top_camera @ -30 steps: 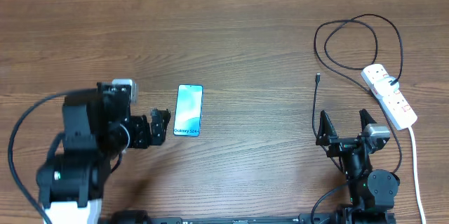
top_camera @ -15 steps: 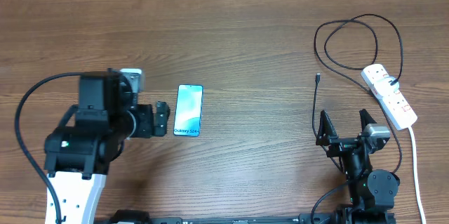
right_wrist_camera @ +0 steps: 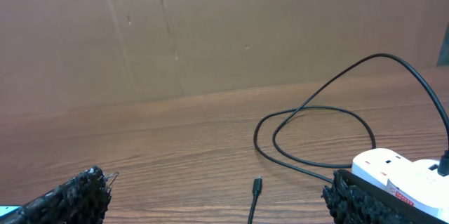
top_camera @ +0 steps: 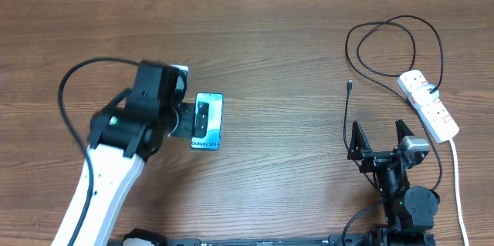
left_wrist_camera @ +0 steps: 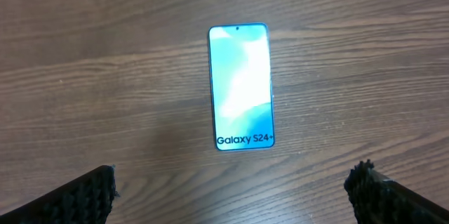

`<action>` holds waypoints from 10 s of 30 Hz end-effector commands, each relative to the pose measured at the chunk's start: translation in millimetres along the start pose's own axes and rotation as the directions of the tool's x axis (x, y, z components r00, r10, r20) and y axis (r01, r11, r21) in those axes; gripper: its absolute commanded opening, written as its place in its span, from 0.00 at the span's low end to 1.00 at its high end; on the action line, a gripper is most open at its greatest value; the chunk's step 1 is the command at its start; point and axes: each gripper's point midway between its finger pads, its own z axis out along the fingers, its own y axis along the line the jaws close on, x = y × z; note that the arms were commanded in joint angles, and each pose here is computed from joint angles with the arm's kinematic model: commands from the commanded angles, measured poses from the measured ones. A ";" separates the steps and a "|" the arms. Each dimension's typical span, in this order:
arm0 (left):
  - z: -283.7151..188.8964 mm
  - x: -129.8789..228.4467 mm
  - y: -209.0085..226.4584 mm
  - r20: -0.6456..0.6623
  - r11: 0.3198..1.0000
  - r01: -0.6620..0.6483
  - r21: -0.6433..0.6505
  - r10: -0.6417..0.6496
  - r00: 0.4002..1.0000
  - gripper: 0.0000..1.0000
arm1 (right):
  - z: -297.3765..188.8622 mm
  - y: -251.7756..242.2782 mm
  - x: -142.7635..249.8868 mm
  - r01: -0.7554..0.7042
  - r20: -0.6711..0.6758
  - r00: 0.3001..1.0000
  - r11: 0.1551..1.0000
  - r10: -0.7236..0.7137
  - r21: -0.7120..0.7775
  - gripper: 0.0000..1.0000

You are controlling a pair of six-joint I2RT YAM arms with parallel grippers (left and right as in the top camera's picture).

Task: Plug charger to phone and switch on socket
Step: 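Move the left gripper over the Galaxy phone and lower onto it, then close the left gripper on the phone's top edge, then lift the phone with the left gripper and tilt it upright, then swing the right gripper toward the phone and grasp its edge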

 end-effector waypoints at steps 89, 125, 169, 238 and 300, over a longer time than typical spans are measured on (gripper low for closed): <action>206.9 71.9 -19.1 -0.549 0.993 0.014 -0.118 -0.077 0.832 0.63 | 0.0 -0.2 2.1 0.005 0.003 1.000 1.000 -0.005 0.001 1.00; 166.4 17.1 -28.6 -0.528 0.994 0.019 -0.111 -0.075 0.846 0.48 | 0.0 -0.2 2.1 0.005 0.003 1.000 1.000 -0.005 0.001 1.00; 89.0 -29.5 -115.0 -0.650 0.862 0.423 0.280 -0.154 0.744 0.50 | 0.0 -0.2 2.1 0.005 0.003 1.000 1.000 -0.005 0.001 1.00; 54.8 -43.5 -98.2 -0.771 0.650 0.675 0.349 -0.210 0.601 0.51 | 0.0 -0.2 2.1 0.004 0.003 1.000 1.000 -0.004 0.001 1.00; 102.9 -56.9 -124.8 -0.631 0.754 0.638 0.155 -0.422 0.651 0.54 | -6.1 134.3 -32.9 -0.657 -0.652 0.705 0.602 0.279 -0.454 1.00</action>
